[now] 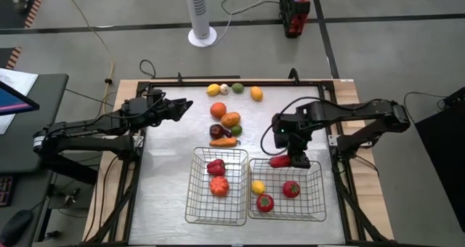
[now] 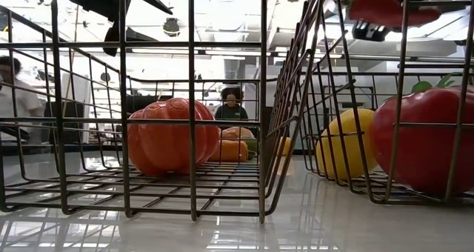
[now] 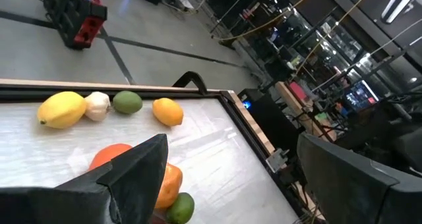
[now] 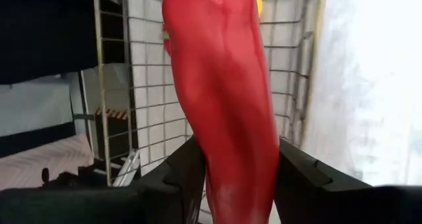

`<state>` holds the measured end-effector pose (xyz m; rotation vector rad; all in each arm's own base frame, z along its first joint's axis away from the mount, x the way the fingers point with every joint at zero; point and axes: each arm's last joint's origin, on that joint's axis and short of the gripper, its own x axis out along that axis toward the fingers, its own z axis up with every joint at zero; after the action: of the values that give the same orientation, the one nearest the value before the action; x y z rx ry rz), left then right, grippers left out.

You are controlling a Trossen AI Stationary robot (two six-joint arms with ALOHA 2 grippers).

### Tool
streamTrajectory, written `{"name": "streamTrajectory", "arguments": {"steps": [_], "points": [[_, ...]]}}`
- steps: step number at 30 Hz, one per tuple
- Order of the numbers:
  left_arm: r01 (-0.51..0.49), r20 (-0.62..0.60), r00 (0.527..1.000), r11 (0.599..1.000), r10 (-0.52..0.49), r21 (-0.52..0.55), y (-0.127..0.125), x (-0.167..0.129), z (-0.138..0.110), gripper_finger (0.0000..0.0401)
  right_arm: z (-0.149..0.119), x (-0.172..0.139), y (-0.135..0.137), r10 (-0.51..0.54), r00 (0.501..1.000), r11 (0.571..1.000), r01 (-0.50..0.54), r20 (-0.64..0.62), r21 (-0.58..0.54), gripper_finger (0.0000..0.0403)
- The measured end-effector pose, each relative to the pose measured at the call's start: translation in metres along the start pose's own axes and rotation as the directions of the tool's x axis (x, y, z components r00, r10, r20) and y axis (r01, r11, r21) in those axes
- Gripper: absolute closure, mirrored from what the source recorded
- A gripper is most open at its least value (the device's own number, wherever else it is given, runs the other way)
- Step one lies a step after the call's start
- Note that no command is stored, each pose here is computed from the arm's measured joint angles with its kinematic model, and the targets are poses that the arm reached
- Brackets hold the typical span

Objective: Sort produce into baskets
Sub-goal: Put the red chili into the left wire basket, then put the potato into the left wire basket

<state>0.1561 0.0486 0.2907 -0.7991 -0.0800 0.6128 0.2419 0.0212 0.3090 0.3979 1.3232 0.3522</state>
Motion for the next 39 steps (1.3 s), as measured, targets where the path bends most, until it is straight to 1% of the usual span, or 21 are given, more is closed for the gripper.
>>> {"name": "streamTrajectory", "arguments": {"steps": [6, 8, 11, 14, 16, 19, 23, 27, 30, 32, 36, 39], "points": [[-0.003, 0.003, 1.000, 1.000, 0.003, 0.002, 0.000, 0.000, 0.000, 0.0077, 0.000, 0.005, 0.009, 0.008, 1.000, 0.999, -0.008, -0.005, -0.037, 0.0231], [0.000, 0.001, 1.000, 1.000, 0.000, 0.001, 0.000, 0.000, 0.000, 0.0077, 0.004, 0.005, 0.008, 0.012, 1.000, 0.999, -0.011, 0.025, -0.046, 0.0231], [0.006, -0.004, 1.000, 1.000, -0.006, -0.010, 0.000, 0.000, 0.000, 0.0077, 0.013, 0.000, 0.005, 0.017, 0.994, 0.998, -0.011, 0.106, -0.062, 0.0231], [0.010, -0.002, 1.000, 1.000, -0.010, -0.020, -0.001, 0.000, 0.000, 0.0077, 0.033, -0.005, -0.002, 0.016, 0.983, 0.998, -0.004, 0.185, -0.068, 0.0231], [0.024, 0.010, 1.000, 0.999, -0.023, -0.027, -0.002, 0.000, 0.001, 0.0077, 0.048, -0.004, -0.007, 0.009, 0.981, 0.996, 0.007, 0.195, -0.084, 0.0231], [0.038, 0.035, 0.999, 0.999, -0.037, -0.031, -0.004, 0.000, 0.003, 0.0077, 0.073, 0.002, -0.012, 0.003, 0.980, 0.986, 0.030, 0.201, -0.164, 0.0231], [0.034, 0.068, 0.997, 0.999, -0.032, -0.032, -0.004, 0.000, 0.005, 0.0077, 0.105, 0.015, -0.019, 0.001, 0.982, 0.964, 0.049, 0.189, -0.260, 0.0231], [0.036, 0.063, 0.997, 0.998, -0.032, -0.058, -0.004, 0.000, 0.005, 0.0077, 0.131, 0.017, -0.026, -0.003, 0.979, 0.940, 0.072, 0.204, -0.334, 0.0227], [0.036, 0.057, 0.998, 0.998, -0.033, -0.059, -0.004, 0.000, 0.005, 0.0077, 0.146, 0.014, -0.032, -0.004, 0.972, 0.920, 0.095, 0.234, -0.379, 0.0209], [0.030, 0.052, 0.998, 0.998, -0.027, -0.056, -0.004, 0.000, 0.004, 0.0077, 0.154, 0.014, -0.036, 0.000, 0.970, 0.912, 0.100, 0.244, -0.398, 0.0187], [0.004, 0.033, 0.999, 0.999, -0.002, -0.046, -0.001, 0.000, 0.002, 0.0077, 0.167, 0.019, -0.043, 0.071, 0.970, 0.910, 0.033, 0.234, -0.413, 0.0139], [-0.020, 0.011, 1.000, 0.997, 0.021, -0.071, 0.001, 0.000, 0.000, 0.0077, 0.174, 0.021, -0.045, 0.080, 0.968, 0.906, 0.029, 0.238, -0.422, 0.0115]]}}
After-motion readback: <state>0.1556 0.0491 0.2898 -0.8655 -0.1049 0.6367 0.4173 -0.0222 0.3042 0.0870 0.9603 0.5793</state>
